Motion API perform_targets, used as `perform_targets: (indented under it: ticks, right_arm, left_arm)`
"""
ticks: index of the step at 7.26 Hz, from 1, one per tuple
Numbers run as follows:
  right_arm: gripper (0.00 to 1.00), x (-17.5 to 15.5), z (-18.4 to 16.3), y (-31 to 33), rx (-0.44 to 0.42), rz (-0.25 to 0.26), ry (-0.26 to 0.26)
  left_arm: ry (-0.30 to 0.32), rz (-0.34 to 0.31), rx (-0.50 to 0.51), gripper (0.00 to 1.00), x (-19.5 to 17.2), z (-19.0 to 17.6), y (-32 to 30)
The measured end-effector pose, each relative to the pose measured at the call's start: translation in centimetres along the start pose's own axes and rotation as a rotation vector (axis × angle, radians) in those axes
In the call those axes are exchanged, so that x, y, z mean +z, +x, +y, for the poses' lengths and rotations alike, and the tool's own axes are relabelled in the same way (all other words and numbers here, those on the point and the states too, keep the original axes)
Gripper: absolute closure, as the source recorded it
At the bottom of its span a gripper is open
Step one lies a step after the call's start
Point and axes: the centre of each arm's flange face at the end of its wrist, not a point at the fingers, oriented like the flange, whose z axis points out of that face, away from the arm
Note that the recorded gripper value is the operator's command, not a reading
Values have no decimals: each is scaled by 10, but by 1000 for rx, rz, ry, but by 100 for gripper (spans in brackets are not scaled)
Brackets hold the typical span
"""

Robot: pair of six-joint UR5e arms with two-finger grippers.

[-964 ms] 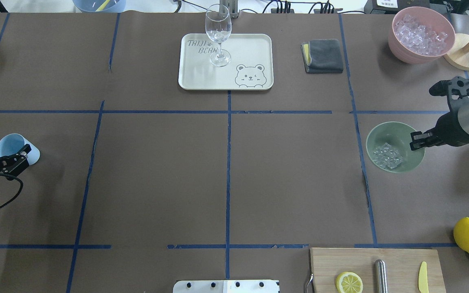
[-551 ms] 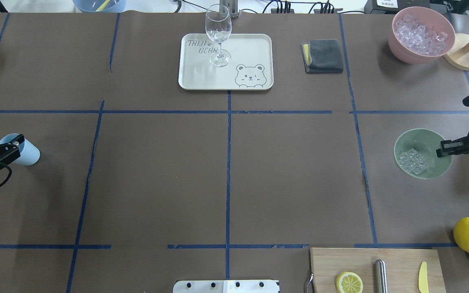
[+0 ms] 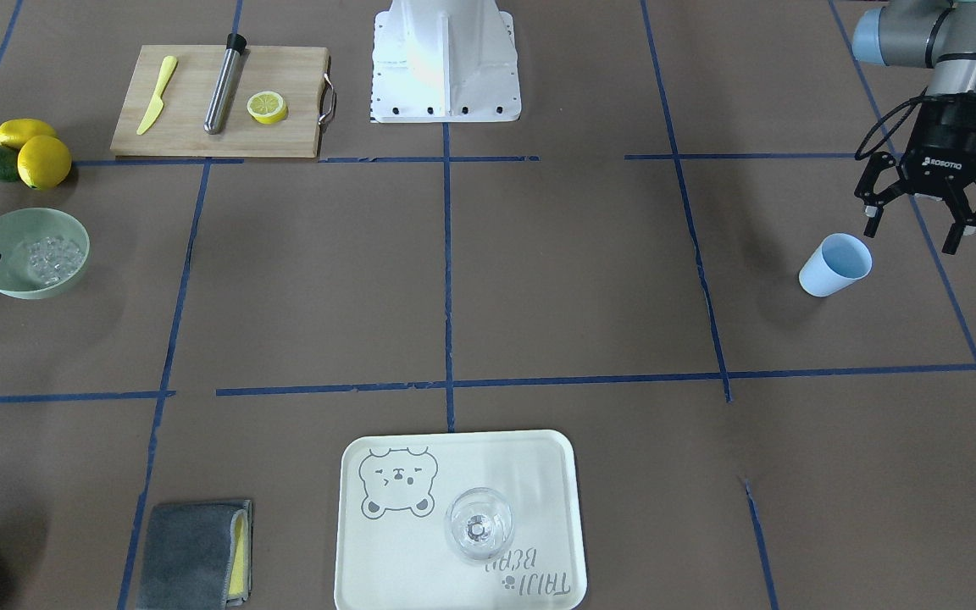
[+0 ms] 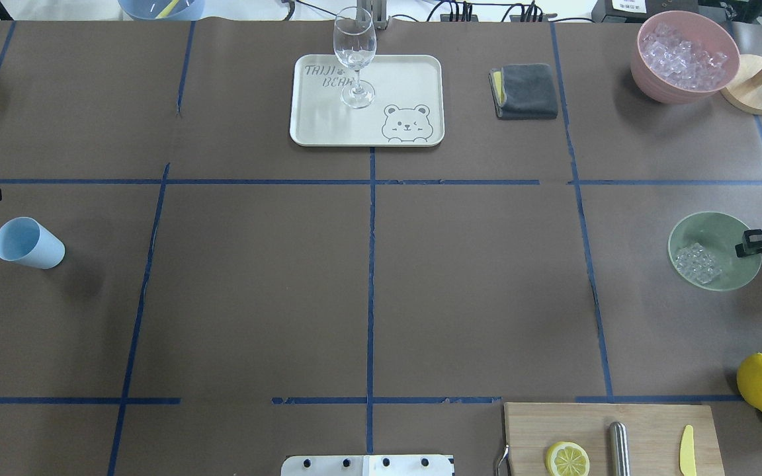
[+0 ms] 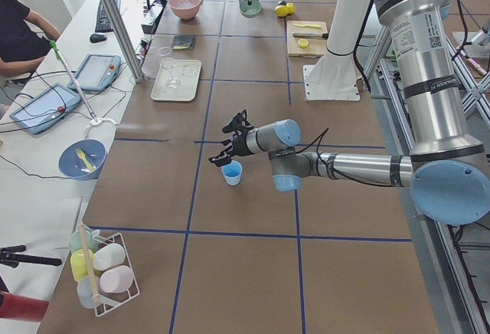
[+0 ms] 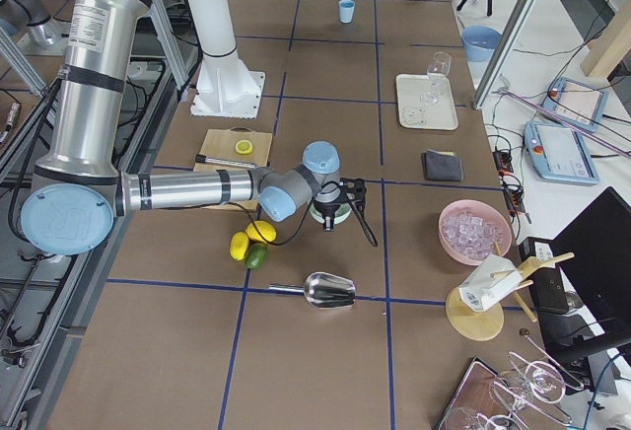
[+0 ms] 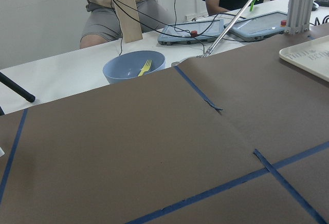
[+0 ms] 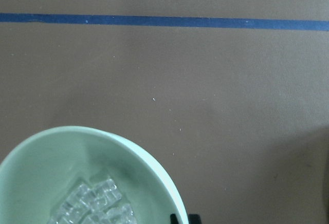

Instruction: Pour ice into bowl

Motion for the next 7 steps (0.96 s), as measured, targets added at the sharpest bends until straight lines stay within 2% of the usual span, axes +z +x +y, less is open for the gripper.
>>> perform_targets:
  ticks: [2,3,4,5,7]
  right_arm:
    - [100,10,-6,0,-4,-32,-15]
    - [96,18,-9,3,-12,-50,-16]
    - [69,24,-11,5,-17,-64,-19]
    - [1,29,-12,7,-18,-75,-27]
    - [0,27,-12,1,-30,-112,-43]
  left_arm:
    - [-36,52,-13,0,-10,-17,-7]
    - [-52,72,-21,0,-19,-28,-21]
    - [-56,83,-20,0,-28,-36,-33]
    - [-58,86,-19,0,-32,-39,-39]
    - [-60,87,-18,0,-33,-40,-43]
